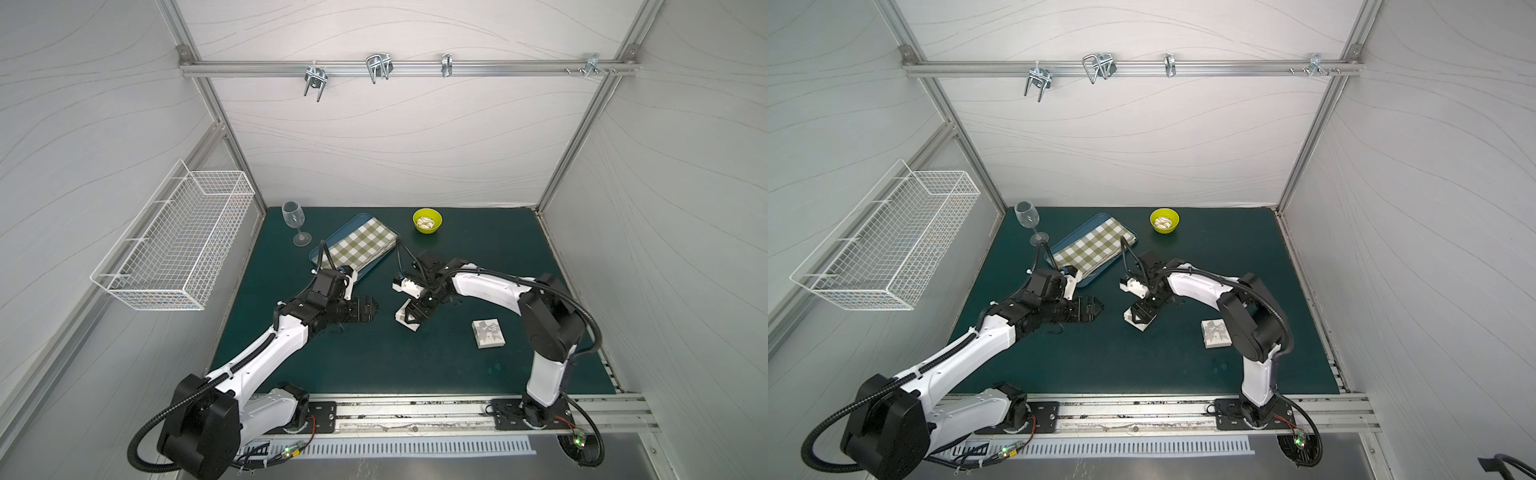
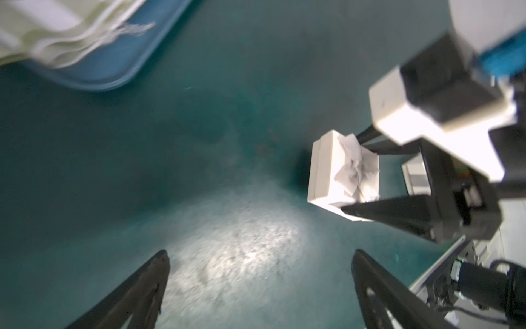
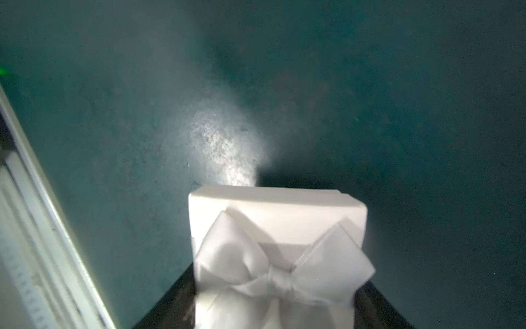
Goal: Take the necklace out of the lift-off lid jewelry box
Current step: Pick up the jewelry box from the center of the board, then open the lid on the jewelry box.
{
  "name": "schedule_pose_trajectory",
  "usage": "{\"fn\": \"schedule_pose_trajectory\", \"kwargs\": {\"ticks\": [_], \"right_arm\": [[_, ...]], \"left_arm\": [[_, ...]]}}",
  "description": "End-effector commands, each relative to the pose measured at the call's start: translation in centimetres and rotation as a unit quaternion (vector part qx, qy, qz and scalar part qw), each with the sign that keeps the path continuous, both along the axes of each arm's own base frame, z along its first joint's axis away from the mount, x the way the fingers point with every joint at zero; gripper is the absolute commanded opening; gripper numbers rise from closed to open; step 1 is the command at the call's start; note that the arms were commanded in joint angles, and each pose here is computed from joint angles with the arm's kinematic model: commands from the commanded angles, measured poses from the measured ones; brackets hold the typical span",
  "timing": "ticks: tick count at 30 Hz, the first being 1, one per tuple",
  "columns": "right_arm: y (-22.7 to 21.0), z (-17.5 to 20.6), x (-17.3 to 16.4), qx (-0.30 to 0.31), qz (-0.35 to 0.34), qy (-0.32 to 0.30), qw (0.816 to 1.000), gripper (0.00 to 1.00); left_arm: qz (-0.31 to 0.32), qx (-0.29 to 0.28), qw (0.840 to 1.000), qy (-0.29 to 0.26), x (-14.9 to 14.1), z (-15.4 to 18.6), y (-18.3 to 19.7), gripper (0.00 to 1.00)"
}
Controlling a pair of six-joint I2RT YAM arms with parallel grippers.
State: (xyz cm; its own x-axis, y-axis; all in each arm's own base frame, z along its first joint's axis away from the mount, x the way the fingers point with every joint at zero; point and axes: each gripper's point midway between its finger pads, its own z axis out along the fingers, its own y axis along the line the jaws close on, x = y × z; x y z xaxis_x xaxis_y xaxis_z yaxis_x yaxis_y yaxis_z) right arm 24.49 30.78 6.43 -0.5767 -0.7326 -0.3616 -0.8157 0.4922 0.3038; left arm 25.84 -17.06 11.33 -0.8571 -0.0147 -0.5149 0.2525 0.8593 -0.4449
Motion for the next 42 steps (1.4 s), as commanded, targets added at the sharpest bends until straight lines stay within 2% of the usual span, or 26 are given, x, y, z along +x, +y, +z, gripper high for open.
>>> {"fn": "schedule_pose_trajectory", "kwargs": {"ticks": [1,5,6,9,10,14,18,20,22,24,30,36,42], "right_arm": [[-1.8,2.6,-0.1,0.045,-0.078,0.048,0.995,0.68],[-4.0,4.9,0.6,0.094,-0.144,0.082,0.982,0.67],[-4.3,5.5,0.6,0.104,-0.151,0.088,0.979,0.67],[-4.9,7.4,0.4,0.128,-0.165,0.097,0.973,0.67],[-4.9,7.8,0.3,0.131,-0.167,0.097,0.972,0.67],[-4.8,9.1,-0.4,0.145,-0.173,0.116,0.967,0.67],[-4.5,10.0,-1.1,0.161,-0.178,0.142,0.960,0.67],[-4.5,10.4,-1.3,0.163,-0.181,0.146,0.959,0.67],[-4.5,10.7,-1.4,0.164,-0.187,0.151,0.957,0.67],[-4.4,11.0,-1.6,0.169,-0.189,0.159,0.954,0.67],[-4.0,11.7,-1.7,0.179,-0.189,0.169,0.951,0.67],[-3.9,11.8,-1.7,0.183,-0.189,0.176,0.949,0.67],[-3.7,11.5,-1.8,0.184,-0.190,0.184,0.947,0.67]], "left_arm": [[-0.033,-0.015,0.995,-0.091,1.4,2.3,-1.8,0.99],[-0.075,-0.031,0.976,-0.203,1.4,4.8,-3.4,0.99],[-0.092,-0.031,0.966,-0.238,1.1,5.5,-3.9,0.99],[-0.156,-0.014,0.920,-0.359,-0.8,6.9,-6.0,0.99],[-0.165,-0.012,0.912,-0.375,-1.2,7.1,-6.4,0.99],[-0.214,-0.019,0.902,-0.375,-2.2,7.0,-8.3,0.99],[-0.279,-0.025,0.874,-0.397,-3.7,6.9,-10.3,0.99],[-0.285,-0.039,0.864,-0.414,-3.8,7.5,-11.0,0.99],[-0.313,-0.049,0.857,-0.407,-4.2,7.2,-11.9,0.96],[-0.323,-0.052,0.860,-0.392,-3.9,6.8,-12.7,0.94],[-0.299,-0.082,0.869,-0.386,-2.0,7.1,-14.4,0.92],[-0.305,-0.112,0.865,-0.383,-1.8,7.5,-15.7,0.92],[-0.319,-0.117,0.861,-0.379,-2.0,7.4,-16.1,0.91]]}}
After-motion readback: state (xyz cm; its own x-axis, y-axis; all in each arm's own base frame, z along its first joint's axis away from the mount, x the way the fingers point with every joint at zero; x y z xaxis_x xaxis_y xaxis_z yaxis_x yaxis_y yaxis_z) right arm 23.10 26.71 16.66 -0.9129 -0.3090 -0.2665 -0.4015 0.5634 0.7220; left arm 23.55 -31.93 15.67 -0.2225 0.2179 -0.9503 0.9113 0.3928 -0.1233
